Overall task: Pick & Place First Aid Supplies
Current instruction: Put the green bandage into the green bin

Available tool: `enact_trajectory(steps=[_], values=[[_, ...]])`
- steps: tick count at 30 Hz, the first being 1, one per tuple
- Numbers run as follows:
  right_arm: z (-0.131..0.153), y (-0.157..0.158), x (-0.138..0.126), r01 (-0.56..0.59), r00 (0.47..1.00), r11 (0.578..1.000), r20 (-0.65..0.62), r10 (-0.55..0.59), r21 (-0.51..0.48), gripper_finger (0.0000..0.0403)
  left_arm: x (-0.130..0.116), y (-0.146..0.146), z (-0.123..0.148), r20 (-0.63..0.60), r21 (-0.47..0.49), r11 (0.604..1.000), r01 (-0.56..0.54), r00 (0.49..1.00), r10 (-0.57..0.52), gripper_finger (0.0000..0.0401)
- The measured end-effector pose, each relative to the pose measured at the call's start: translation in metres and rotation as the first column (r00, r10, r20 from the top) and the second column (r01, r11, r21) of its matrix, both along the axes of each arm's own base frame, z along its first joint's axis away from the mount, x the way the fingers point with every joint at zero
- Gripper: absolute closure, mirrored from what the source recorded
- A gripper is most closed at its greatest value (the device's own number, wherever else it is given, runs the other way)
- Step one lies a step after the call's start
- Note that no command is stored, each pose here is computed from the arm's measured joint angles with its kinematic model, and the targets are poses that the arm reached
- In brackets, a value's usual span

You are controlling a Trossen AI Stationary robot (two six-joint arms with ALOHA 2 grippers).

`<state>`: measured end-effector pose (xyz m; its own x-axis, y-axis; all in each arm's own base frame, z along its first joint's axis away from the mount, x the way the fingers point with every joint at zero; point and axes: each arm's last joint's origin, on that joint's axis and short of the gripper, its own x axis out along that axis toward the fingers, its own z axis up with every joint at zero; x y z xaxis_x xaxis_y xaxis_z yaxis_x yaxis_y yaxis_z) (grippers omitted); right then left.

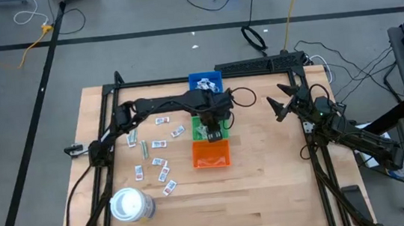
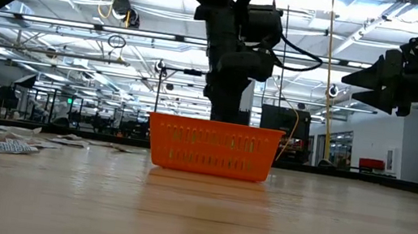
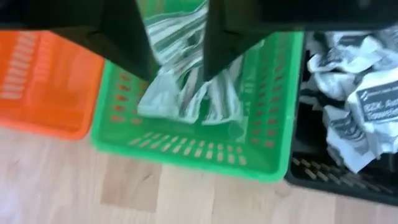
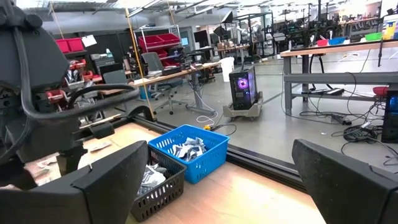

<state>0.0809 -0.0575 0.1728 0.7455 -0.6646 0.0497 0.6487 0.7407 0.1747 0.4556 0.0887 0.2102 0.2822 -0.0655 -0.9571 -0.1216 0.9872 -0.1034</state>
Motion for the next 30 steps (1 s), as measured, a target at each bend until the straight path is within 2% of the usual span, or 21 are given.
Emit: enact_trajectory(steps=[3,6,9,12,16,19,22,25,30], values=[[0.0,0.0,0.0,0.0,1.0,1.0,0.0,0.0,0.0,0.0009,0.0,0.0,0.001,0.004,-0.031,0.997,-0.065,0.998,0.065,0.0209],[0.0,0.0,0.0,0.0,1.0,1.0,0.0,0.0,0.0,0.0009,-0.002,0.005,0.003,-0.02,-0.075,0.973,-0.22,0.976,0.219,0.0163],[0.0,0.0,0.0,0.0,1.0,1.0,0.0,0.0,0.0,0.0009,-0.006,0.014,0.009,-0.041,-0.123,0.9,-0.419,0.908,0.417,0.0132],[0.0,0.0,0.0,0.0,1.0,1.0,0.0,0.0,0.0,0.0009,-0.008,0.021,0.01,-0.064,-0.151,0.83,-0.538,0.843,0.534,0.0112],[0.0,0.0,0.0,0.0,1.0,1.0,0.0,0.0,0.0,0.0009,-0.01,0.028,0.009,-0.089,-0.168,0.769,-0.616,0.787,0.611,0.0096],[0.0,0.0,0.0,0.0,1.0,1.0,0.0,0.0,0.0,0.0009,-0.012,0.031,0.009,-0.115,-0.182,0.703,-0.688,0.725,0.679,0.009],[0.0,0.0,0.0,0.0,1.0,1.0,0.0,0.0,0.0,0.0009,-0.015,0.029,0.012,-0.132,-0.184,0.677,-0.713,0.7,0.701,0.009],[0.0,0.0,0.0,0.0,1.0,1.0,0.0,0.0,0.0,0.0009,-0.03,0.024,0.019,-0.146,-0.187,0.639,-0.746,0.665,0.733,0.0096],[0.0,0.0,0.0,0.0,1.0,1.0,0.0,0.0,0.0,0.0009,-0.069,0.014,0.017,-0.135,-0.161,0.543,-0.824,0.563,0.815,0.0108]])
